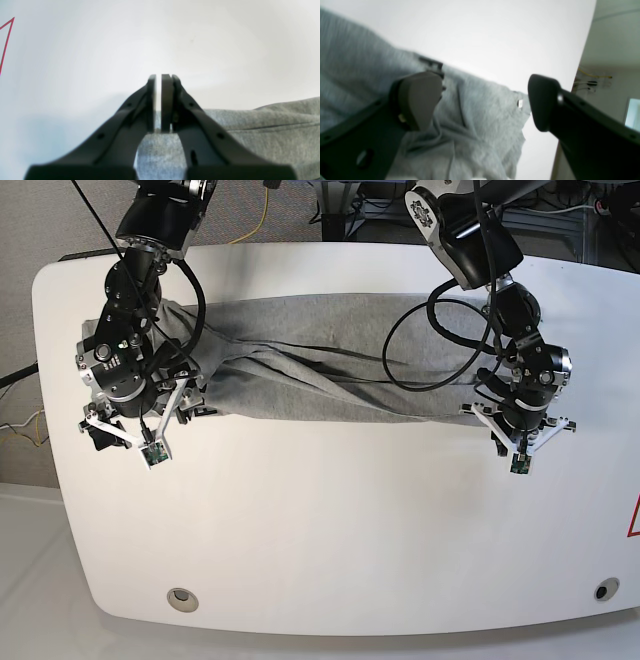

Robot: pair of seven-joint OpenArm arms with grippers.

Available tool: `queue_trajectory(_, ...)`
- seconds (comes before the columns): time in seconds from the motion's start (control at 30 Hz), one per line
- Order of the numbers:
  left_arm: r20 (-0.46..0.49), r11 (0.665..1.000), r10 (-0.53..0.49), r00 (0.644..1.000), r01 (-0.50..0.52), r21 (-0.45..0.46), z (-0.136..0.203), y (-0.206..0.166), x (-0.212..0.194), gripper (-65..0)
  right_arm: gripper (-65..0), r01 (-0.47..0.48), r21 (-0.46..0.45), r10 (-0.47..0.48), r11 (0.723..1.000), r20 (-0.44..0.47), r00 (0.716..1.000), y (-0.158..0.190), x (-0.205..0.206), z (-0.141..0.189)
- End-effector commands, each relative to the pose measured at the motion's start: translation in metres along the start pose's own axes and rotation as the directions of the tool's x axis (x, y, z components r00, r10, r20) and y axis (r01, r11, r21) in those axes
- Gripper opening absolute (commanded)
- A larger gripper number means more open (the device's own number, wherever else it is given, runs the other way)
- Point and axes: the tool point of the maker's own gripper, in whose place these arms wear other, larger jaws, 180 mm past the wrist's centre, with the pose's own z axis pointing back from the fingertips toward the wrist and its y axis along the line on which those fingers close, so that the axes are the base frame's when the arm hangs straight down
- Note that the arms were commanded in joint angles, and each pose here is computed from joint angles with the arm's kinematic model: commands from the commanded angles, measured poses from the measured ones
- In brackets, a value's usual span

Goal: Fold the T-shirt properly
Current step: 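Open the right gripper and lift it off the folded shirt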

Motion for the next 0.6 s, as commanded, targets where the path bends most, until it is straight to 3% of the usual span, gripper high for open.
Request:
queue_trajectory(0.0,0.080,1.000,0.005,0.997,-0.006,0.017,0.002,0.006,0.027,-62.5,-9.1,0.027,-0.024,-0.026,0.999,0.048,0.999,-0.007,0.009,-0.007)
queue_trajectory(0.23,0.090,1.000,0.000,0.996,-0.001,0.020,0.002,0.008,0.030,-62.5,-8.9,0.101,-0.029,-0.098,0.994,0.098,0.990,-0.009,0.009,-0.034)
queue_trajectory(0.57,0.122,0.999,-0.033,0.992,0.029,0.034,0.001,0.014,0.050,-62.5,-8.9,0.157,-0.039,-0.153,0.987,0.080,0.985,-0.015,0.010,-0.052)
